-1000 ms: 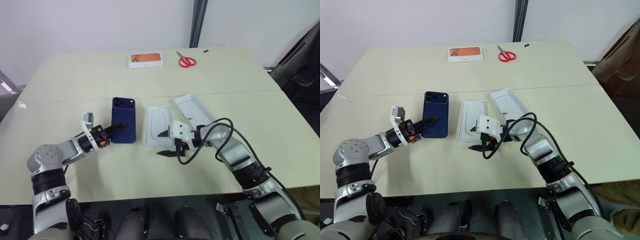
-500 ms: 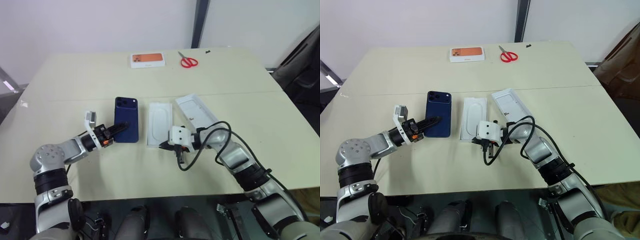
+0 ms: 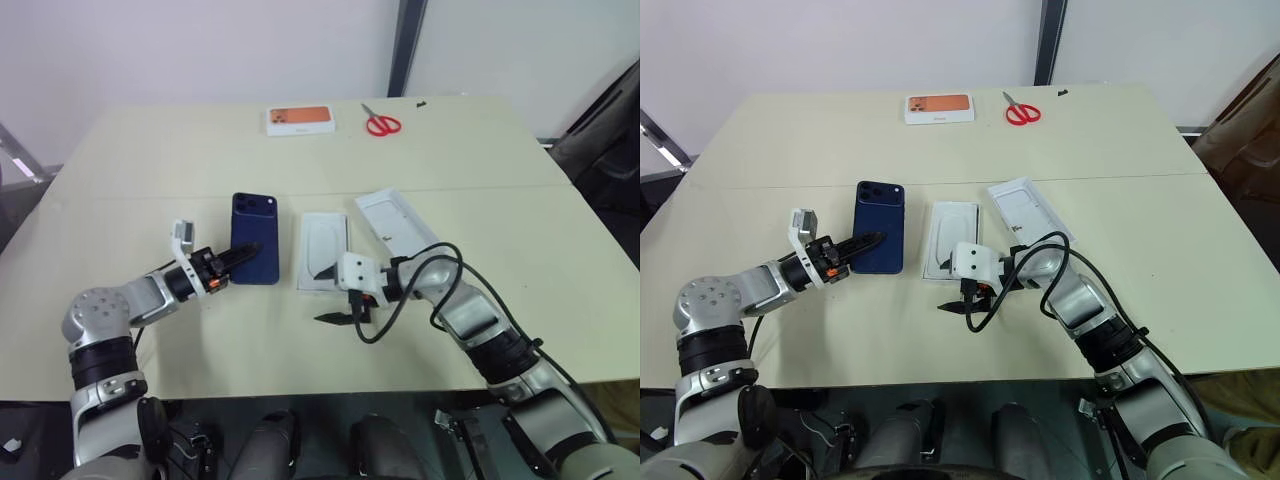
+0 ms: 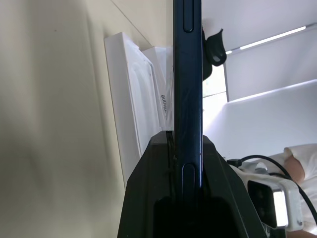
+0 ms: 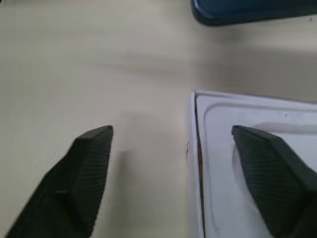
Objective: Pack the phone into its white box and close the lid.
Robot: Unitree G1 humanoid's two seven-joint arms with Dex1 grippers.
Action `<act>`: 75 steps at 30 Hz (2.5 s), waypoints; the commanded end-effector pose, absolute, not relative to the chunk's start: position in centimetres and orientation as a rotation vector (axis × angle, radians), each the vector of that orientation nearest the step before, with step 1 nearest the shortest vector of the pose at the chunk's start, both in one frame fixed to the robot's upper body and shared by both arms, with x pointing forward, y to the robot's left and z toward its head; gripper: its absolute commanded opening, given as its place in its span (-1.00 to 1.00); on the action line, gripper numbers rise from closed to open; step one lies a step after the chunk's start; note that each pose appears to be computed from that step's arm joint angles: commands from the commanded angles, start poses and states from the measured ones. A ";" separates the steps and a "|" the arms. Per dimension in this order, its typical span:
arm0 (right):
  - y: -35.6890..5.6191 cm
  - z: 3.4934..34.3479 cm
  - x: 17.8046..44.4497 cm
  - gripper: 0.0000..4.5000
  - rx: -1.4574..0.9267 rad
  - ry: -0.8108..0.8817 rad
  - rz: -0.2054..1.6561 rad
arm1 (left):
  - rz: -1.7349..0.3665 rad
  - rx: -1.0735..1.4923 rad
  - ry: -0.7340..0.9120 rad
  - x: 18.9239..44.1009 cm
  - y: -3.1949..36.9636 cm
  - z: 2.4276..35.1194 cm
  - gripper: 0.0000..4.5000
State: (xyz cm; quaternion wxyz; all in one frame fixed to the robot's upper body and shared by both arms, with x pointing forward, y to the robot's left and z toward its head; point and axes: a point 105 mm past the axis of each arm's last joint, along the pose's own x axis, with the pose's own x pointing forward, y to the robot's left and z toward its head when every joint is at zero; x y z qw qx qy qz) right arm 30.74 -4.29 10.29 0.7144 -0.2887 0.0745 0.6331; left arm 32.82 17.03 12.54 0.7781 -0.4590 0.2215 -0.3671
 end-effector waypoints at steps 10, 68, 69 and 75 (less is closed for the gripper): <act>-4.9 9.4 31.8 -0.58 -0.751 0.191 1.359 | -0.846 -0.979 0.424 32.6 16.8 14.2 -1.00; -9.0 14.0 33.9 1.00 -0.622 0.142 1.158 | -0.879 -0.887 0.505 31.4 11.7 12.7 0.70; -8.9 14.0 34.0 1.00 -0.620 0.141 1.157 | -0.881 -0.886 0.505 31.4 11.6 12.8 0.89; -8.9 13.8 34.2 1.00 -0.627 0.145 1.149 | -0.903 -0.870 0.490 31.4 11.6 13.8 0.89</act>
